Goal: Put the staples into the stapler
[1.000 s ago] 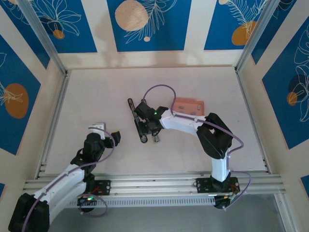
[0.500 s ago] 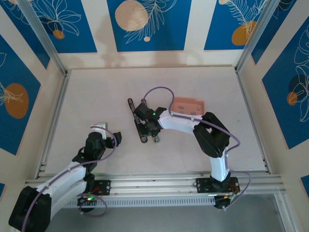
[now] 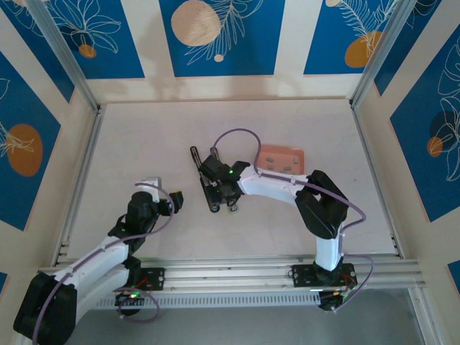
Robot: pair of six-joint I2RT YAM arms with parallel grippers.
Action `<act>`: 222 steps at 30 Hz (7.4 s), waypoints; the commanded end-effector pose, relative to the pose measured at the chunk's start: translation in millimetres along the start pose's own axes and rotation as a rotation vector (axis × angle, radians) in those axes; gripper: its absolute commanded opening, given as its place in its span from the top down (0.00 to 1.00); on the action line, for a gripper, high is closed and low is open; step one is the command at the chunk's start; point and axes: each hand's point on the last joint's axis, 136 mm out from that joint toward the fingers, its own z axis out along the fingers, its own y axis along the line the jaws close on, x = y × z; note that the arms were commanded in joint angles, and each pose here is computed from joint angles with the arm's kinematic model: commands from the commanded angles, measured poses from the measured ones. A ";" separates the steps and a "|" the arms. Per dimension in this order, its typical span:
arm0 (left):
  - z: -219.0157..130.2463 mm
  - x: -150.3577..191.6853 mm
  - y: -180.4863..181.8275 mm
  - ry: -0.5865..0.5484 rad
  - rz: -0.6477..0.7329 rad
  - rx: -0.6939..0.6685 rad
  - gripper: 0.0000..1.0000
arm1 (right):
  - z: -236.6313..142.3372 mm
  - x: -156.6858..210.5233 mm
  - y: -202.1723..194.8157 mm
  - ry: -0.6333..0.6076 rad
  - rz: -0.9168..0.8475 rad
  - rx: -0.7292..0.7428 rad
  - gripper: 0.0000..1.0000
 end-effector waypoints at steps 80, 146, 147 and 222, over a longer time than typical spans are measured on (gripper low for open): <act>30.1 -27.5 25.3 0.137 -0.368 -0.030 0.07 | 96.9 -151.3 13.7 -0.085 -0.164 0.016 0.52; -70.0 -70.5 -139.8 -0.308 0.377 0.878 0.27 | -72.7 42.7 2.6 -0.742 -0.861 -0.610 0.81; -72.9 -66.7 -145.2 -0.307 0.400 0.914 0.29 | -76.3 44.4 4.1 -0.751 -0.877 -0.632 0.80; -96.8 -2.6 -185.1 0.030 0.921 1.051 0.86 | -81.1 99.4 -86.9 0.050 0.521 -0.640 0.40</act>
